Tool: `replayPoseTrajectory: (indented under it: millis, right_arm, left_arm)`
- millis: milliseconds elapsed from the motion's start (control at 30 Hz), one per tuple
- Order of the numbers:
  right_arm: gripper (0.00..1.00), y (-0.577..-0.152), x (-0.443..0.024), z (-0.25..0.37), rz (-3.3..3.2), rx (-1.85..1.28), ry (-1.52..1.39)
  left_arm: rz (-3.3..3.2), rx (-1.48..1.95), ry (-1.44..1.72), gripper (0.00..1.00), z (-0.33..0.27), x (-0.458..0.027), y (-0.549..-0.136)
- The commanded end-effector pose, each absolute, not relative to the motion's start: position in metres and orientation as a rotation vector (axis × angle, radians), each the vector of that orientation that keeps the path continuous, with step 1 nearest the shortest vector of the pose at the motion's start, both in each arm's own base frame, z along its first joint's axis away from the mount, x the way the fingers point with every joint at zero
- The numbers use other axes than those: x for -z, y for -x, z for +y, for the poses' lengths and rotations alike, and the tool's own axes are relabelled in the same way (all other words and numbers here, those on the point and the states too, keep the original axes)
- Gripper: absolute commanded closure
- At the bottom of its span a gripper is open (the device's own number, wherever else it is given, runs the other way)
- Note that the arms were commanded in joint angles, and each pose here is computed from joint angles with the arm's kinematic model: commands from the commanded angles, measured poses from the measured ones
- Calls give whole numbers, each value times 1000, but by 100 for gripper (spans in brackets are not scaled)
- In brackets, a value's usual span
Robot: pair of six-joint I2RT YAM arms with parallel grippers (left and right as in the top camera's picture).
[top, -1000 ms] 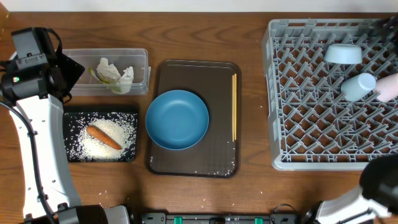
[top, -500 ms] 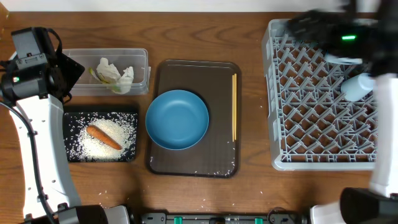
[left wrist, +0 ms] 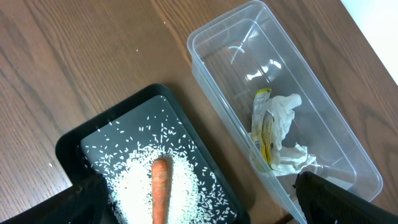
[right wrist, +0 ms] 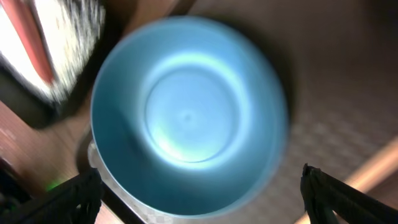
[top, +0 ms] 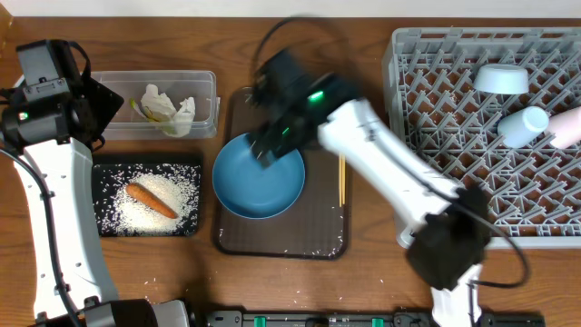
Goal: Sort waste into correct bins and load items into the dishwasher rack
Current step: 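Reach the right gripper to the blue plate rim and grasp it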
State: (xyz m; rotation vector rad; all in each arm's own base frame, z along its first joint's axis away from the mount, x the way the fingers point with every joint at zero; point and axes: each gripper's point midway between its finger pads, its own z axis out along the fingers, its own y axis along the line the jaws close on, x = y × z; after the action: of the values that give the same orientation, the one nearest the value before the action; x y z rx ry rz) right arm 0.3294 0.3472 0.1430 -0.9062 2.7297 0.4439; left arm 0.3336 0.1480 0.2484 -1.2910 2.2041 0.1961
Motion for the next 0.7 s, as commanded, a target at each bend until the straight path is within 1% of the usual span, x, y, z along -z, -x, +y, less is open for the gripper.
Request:
replayPoseTrajectory:
  millis: [0,267,533,567,667]
  right_arm:
    - [1,-300,-120,372,2670,-354,1173]
    - [1,-250,-82,410,2621,-229,1389]
    - [5,-230,-37,426,2631,-174,1481]
    - [8,-230,-33,426,2632,-157,1486]
    - [20,-235,-22,423,2648,-99,1451]
  left_arm:
    - [2198,-204,1298,2,151,-249,-334]
    - [2198,-204,1298,2,151,-249,-334]
    - [2198,-204,1298,2,151,-249,-334]
    - [2198,-204,1298,2,151,-249,-334]
    - [2198,-204,1298,2,151,-249,-334]
